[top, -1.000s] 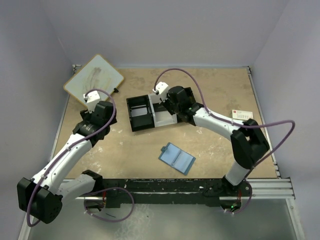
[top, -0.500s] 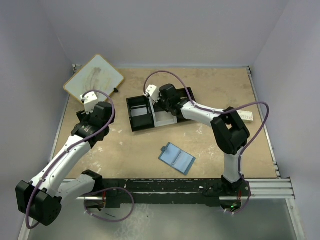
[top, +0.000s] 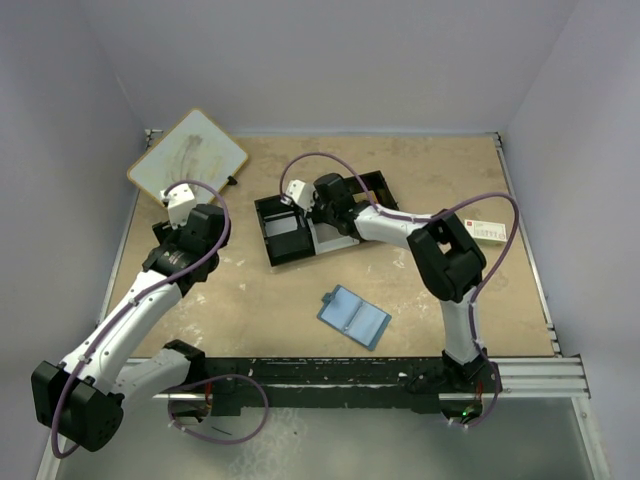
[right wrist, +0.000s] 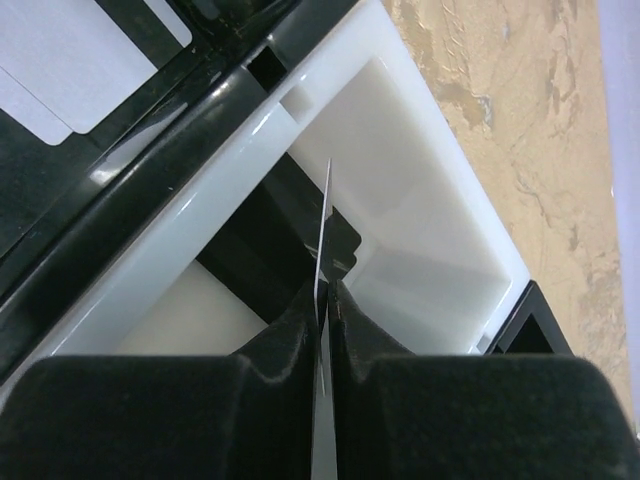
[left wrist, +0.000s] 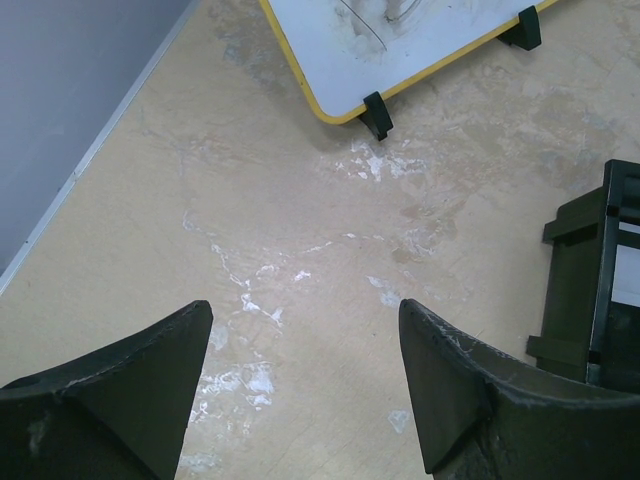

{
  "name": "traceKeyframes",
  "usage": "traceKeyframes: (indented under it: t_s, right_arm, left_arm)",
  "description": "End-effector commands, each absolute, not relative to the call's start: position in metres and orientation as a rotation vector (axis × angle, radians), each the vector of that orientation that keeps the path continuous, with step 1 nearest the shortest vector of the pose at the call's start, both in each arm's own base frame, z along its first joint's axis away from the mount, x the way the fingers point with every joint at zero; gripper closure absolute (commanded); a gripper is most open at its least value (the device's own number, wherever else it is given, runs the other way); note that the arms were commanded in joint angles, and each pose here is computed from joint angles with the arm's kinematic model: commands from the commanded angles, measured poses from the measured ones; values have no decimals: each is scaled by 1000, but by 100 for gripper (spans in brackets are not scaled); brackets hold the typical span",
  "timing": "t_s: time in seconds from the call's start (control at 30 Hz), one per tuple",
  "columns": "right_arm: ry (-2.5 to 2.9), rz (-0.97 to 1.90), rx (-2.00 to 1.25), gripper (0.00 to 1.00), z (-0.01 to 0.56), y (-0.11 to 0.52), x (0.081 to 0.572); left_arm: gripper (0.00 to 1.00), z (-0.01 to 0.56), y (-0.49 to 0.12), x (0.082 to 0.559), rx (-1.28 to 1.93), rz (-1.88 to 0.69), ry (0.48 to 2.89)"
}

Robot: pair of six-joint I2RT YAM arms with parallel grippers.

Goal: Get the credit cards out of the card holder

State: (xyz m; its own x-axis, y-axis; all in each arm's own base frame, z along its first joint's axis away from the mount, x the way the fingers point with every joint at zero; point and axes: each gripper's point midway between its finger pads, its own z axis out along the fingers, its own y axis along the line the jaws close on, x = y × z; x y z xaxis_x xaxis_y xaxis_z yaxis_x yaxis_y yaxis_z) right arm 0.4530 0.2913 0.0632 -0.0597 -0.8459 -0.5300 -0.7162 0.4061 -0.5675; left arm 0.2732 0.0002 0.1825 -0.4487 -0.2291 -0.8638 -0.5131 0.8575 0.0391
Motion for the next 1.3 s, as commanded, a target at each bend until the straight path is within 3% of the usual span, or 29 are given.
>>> traceKeyframes:
  t_s: [0.0,0.3,0.53,0.8,0.9,1.07,1.27]
  right_arm:
    - [1754,-148,-1409,87,74,305,458]
    - [1771,-74,-1508,66,58,307,442]
    - [1787,-78,-1369,64,88,304,450]
    - [1868,135,-1093,63,123,315,440]
    - [1981,189,-922,68,119,311,438]
    - [2237,338,-703,94,92,313,418]
    - [2333,341,-618,99,69,307,408]
  left_arm:
    - [27,190,5,275,-570,376,2010]
    - [28,188,4,275,-565,380,2021]
    - [28,186,3,275,-559,382,2031]
    - [28,184,2,276,-553,381,2041]
    - [28,184,2,276,-552,378,2041]
    - [28,182,2,276,-550,381,2045]
    - [29,182,0,278,-543,373,2051]
